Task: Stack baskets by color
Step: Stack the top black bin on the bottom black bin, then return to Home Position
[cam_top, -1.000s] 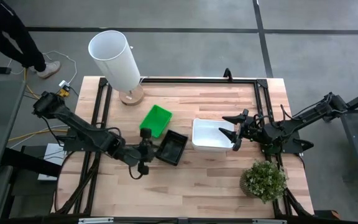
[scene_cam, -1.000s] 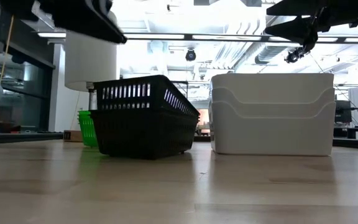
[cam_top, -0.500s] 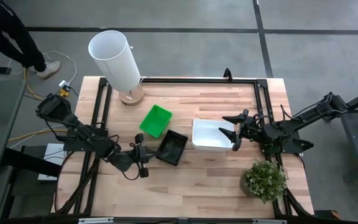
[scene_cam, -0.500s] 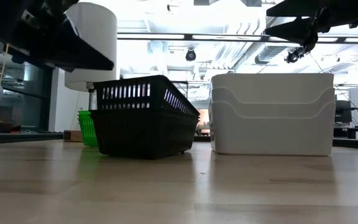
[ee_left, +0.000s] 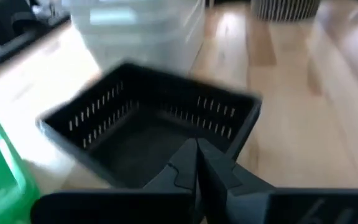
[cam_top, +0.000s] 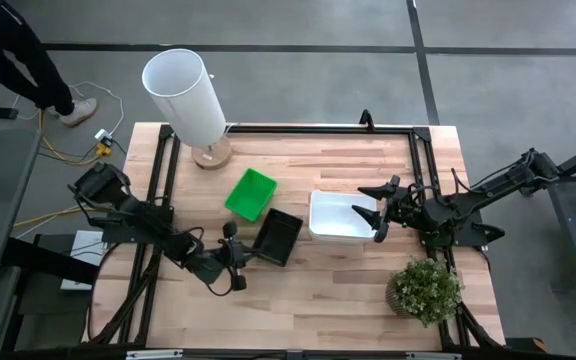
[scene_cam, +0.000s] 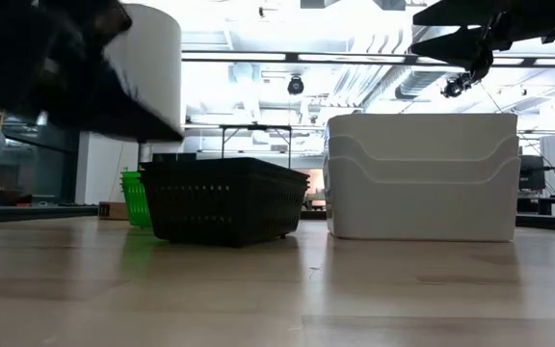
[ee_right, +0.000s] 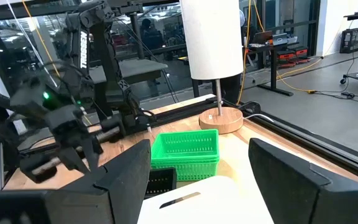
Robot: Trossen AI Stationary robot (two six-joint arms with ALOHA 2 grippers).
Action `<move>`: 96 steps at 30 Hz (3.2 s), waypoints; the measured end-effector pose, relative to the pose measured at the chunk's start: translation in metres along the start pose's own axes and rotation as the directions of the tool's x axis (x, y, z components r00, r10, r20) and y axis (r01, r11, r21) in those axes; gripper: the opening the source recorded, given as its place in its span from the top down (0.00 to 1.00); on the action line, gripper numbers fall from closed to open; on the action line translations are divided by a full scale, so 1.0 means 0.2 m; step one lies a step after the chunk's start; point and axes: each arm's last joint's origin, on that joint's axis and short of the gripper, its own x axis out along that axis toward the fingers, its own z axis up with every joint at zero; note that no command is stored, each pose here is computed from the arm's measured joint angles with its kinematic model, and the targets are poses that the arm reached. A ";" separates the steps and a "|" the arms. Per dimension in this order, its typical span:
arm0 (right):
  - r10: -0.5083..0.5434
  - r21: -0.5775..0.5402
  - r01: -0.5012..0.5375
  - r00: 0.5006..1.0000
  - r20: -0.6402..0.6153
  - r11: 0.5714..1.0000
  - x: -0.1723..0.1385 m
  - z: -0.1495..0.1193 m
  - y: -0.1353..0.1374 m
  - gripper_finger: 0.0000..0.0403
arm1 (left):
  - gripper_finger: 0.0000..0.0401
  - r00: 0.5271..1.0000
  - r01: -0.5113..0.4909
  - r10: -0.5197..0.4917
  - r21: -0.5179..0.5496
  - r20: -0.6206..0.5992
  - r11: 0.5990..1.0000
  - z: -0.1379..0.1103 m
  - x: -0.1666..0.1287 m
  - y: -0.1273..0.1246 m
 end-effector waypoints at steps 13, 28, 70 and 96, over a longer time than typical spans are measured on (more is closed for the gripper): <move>-0.026 -0.001 0.026 1.000 0.004 1.000 0.00 0.00 0.00 0.36 | 1.00 0.986 -0.010 -0.031 0.242 0.165 0.970 0.43 -0.24 0.36; -0.056 -0.021 0.056 0.998 -0.013 0.998 0.00 -0.01 -0.01 0.36 | 1.00 0.958 0.099 -0.122 0.101 0.259 0.990 0.50 -0.52 0.89; -0.014 0.065 0.016 1.000 -0.023 0.998 -0.14 0.06 -0.12 0.67 | 1.00 0.913 0.187 -0.155 -0.048 0.378 0.981 -0.07 -0.51 0.82; 0.108 0.046 -0.112 0.990 0.087 0.993 -0.26 -0.06 -0.34 1.00 | 1.00 0.912 0.191 -0.160 -0.046 0.378 0.981 -0.07 -0.51 0.82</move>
